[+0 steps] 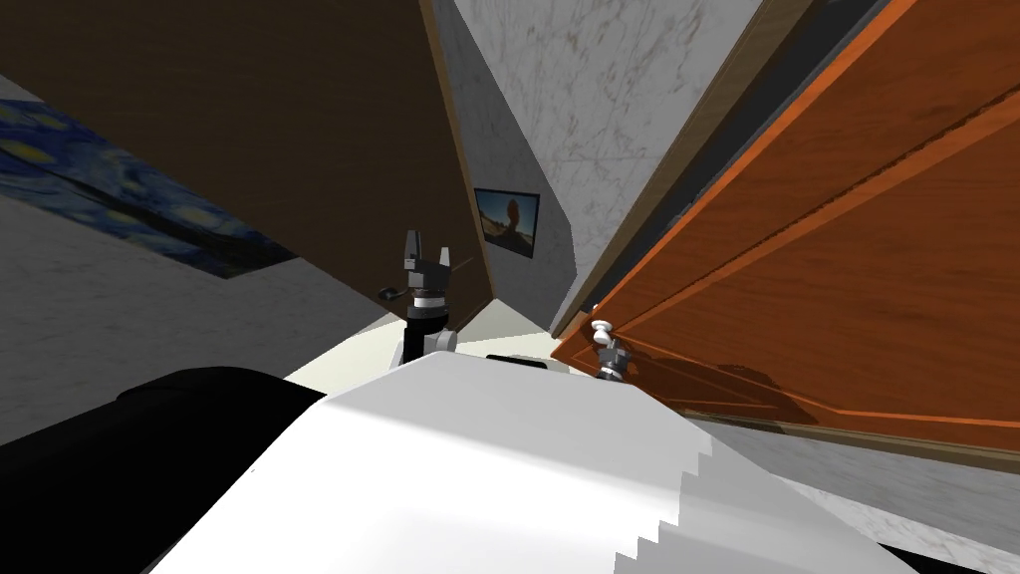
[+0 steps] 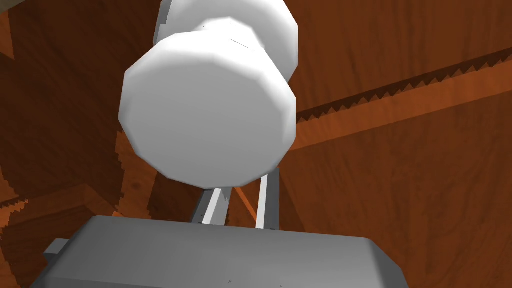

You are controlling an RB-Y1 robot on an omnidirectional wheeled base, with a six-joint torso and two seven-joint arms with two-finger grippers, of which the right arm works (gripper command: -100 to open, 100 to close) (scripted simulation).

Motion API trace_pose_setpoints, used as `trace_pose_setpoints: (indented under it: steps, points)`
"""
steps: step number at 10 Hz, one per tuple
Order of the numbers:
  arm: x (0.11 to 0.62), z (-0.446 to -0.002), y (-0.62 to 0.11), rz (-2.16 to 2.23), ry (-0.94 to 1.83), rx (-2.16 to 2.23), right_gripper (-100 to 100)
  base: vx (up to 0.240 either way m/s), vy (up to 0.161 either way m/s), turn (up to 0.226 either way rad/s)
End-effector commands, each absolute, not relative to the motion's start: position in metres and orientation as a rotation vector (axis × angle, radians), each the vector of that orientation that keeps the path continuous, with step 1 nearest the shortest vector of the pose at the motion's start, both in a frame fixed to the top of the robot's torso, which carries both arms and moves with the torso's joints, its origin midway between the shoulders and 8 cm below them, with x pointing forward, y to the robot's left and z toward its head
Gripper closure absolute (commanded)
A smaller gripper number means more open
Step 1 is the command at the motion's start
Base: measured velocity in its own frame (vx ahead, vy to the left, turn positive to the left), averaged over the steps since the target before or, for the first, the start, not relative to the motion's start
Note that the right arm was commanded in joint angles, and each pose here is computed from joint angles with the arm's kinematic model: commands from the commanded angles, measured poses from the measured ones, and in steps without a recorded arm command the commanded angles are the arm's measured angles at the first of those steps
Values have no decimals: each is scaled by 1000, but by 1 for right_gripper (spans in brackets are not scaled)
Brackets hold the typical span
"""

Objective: Pull the door open

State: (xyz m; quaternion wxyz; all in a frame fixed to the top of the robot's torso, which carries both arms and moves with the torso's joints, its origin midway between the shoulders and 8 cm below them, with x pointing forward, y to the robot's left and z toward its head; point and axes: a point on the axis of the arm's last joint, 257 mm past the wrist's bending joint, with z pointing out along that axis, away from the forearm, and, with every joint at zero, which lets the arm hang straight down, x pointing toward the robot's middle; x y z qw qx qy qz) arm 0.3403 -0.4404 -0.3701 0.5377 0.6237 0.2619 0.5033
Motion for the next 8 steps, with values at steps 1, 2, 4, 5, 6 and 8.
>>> trace_pose_setpoints:
  steps: [1, 2, 4, 5, 6, 8]
  points:
    - [349, -359, -431, 1274, 572, 1481, 100, -97, -5, 139]
    - [349, -359, -431, 1280, 567, 1485, 100, -49, -11, 51]
    - [345, -362, -438, 1316, 515, 1522, 100, -55, -3, 138]
    - [345, -362, -438, 1322, 509, 1526, 100, -52, -3, 43]
    - [345, -362, -438, 1322, 509, 1526, 100, -11, 6, -11]
    - [330, -376, -446, 1313, 478, 1595, -100, -14, -7, -6]
